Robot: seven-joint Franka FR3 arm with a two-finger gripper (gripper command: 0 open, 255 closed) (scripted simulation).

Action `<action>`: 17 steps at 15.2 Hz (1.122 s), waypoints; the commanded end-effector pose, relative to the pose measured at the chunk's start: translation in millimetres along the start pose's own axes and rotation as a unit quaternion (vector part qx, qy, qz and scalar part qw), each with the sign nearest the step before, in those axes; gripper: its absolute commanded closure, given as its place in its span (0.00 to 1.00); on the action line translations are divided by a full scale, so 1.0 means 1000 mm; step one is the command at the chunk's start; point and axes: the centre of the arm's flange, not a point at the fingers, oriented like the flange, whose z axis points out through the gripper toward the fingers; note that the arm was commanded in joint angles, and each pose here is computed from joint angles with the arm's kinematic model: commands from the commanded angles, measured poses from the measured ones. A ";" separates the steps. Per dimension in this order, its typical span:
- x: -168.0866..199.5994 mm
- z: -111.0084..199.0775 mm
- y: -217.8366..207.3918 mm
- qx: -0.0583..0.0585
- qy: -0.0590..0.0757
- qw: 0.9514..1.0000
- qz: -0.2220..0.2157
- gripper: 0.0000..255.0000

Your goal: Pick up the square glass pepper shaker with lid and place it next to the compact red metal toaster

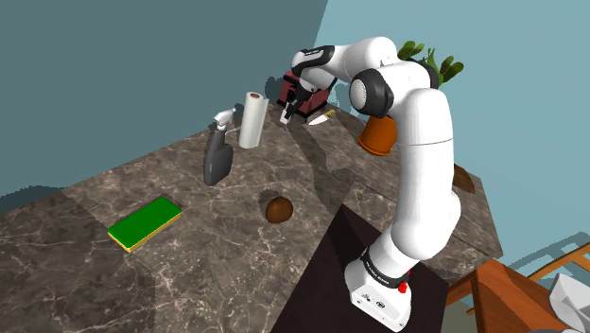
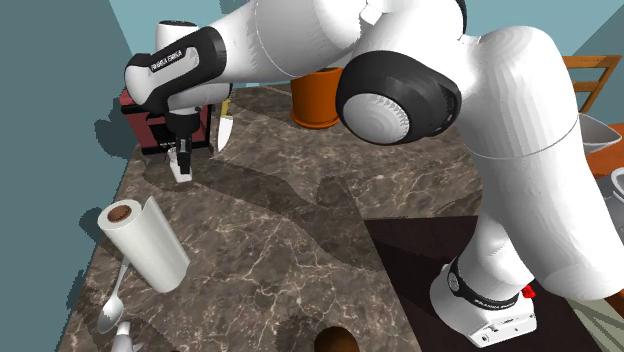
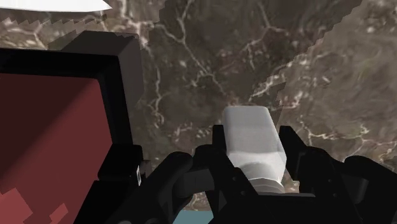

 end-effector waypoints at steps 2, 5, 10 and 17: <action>0.000 0.000 0.000 0.000 0.000 1.000 0.000 1.00; 0.000 0.000 0.000 0.000 0.000 1.000 0.000 0.00; 0.000 -0.026 0.000 0.000 0.000 1.000 0.000 0.00; 0.000 -0.050 0.000 0.000 0.000 1.000 0.000 0.00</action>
